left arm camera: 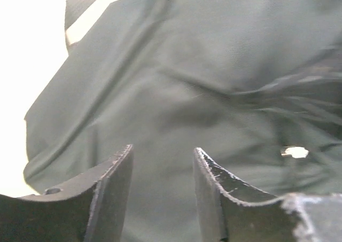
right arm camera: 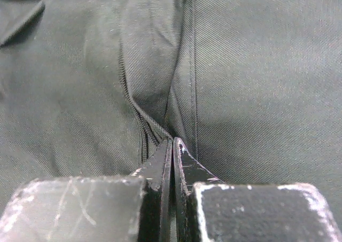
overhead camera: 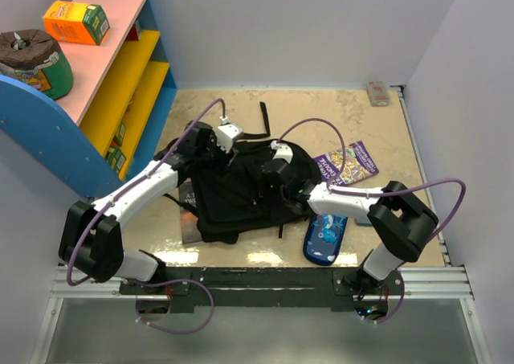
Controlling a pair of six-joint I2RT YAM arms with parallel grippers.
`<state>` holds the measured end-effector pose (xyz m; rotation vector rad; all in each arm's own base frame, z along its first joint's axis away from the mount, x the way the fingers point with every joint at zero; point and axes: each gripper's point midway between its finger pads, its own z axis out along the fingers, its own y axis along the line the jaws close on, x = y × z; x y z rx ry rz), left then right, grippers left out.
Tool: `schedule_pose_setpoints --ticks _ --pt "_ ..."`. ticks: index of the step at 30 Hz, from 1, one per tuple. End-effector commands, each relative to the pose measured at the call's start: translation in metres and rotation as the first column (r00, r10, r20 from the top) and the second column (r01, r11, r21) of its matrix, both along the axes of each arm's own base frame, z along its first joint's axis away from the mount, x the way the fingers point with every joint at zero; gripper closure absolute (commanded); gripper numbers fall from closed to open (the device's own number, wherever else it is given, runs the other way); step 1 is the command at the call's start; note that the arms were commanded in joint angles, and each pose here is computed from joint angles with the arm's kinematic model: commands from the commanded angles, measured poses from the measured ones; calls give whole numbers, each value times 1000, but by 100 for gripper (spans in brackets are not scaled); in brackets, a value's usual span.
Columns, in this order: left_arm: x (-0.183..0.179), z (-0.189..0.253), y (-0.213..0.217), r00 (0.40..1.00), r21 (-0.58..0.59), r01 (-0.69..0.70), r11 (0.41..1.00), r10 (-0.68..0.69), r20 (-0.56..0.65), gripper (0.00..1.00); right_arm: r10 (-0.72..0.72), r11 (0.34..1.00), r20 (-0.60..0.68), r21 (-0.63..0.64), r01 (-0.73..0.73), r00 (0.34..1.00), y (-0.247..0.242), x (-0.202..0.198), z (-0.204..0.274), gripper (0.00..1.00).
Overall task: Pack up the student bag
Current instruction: Adjust the student bag at the center of the board.
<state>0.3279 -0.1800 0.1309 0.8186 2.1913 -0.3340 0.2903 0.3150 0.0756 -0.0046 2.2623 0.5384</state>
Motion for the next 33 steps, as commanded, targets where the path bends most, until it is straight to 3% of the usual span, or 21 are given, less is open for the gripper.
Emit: schedule_pose_setpoints --ticks 1,11,12,13,15,25,33 --pt "-13 -10 -42 997 -31 45 999 -47 -67 46 2 988 -1 155 -2 1000 13 4 16 100" --pt "7 -56 -32 988 80 -135 988 140 -68 41 -1 971 -25 239 7 1000 14 -1 14 100" --pt "7 -62 -34 986 82 -136 987 143 -86 40 5 970 -26 245 1 1000 15 -2 14 100" --pt "6 -65 -36 984 74 -139 988 146 -103 29 9 968 -29 250 -2 1000 16 -3 14 100" --pt "8 -71 -40 980 71 -143 987 151 -128 28 14 964 -30 265 -5 999 17 -4 14 100" --pt "3 -72 -74 970 -87 -108 990 86 -228 27 48 953 -40 301 -34 998 23 -10 16 100" --pt "5 -99 -71 965 -52 -117 992 101 -240 31 81 943 -51 327 -60 995 30 -14 15 100"
